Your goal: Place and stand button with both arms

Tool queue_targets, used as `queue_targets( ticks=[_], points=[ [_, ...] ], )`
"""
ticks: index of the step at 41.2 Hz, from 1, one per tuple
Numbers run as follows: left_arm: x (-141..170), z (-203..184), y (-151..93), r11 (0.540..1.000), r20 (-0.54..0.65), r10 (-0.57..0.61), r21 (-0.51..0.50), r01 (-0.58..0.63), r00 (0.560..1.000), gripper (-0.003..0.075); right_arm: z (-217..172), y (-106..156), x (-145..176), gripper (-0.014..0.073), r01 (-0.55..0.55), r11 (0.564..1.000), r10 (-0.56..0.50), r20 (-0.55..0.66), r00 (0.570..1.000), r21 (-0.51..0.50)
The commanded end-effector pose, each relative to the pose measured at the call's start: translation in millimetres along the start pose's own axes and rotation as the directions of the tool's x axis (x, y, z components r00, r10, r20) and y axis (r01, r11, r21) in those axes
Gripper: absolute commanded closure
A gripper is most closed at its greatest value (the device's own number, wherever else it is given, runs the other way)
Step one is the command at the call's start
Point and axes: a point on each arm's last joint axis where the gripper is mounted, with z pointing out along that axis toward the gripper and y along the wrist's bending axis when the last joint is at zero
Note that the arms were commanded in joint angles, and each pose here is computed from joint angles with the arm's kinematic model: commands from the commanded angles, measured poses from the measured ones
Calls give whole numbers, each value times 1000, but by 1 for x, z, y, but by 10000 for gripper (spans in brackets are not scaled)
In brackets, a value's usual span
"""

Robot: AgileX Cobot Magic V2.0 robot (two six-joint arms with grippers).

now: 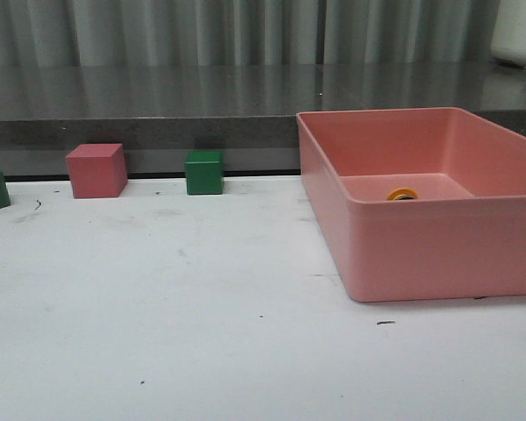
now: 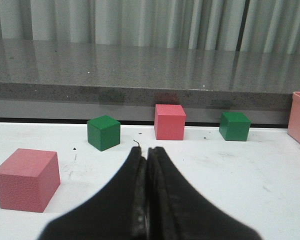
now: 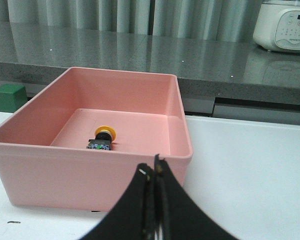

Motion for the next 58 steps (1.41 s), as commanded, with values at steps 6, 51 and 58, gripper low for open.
queue_targets(
  ticks=[6,51,58],
  points=[
    [-3,-1,0,1000,86,-20,11,19,996,740,-2,0,-10,663,5,1000,-5,110,994,5],
    [-107,-25,-5,998,243,-62,38,54,968,740,-26,-4,-108,663,1,1000,-5,224,975,18],
    [-148,-21,-8,998,78,-57,33,54,995,740,-18,-6,-154,663,0,1000,-2,104,995,24]
  ],
)
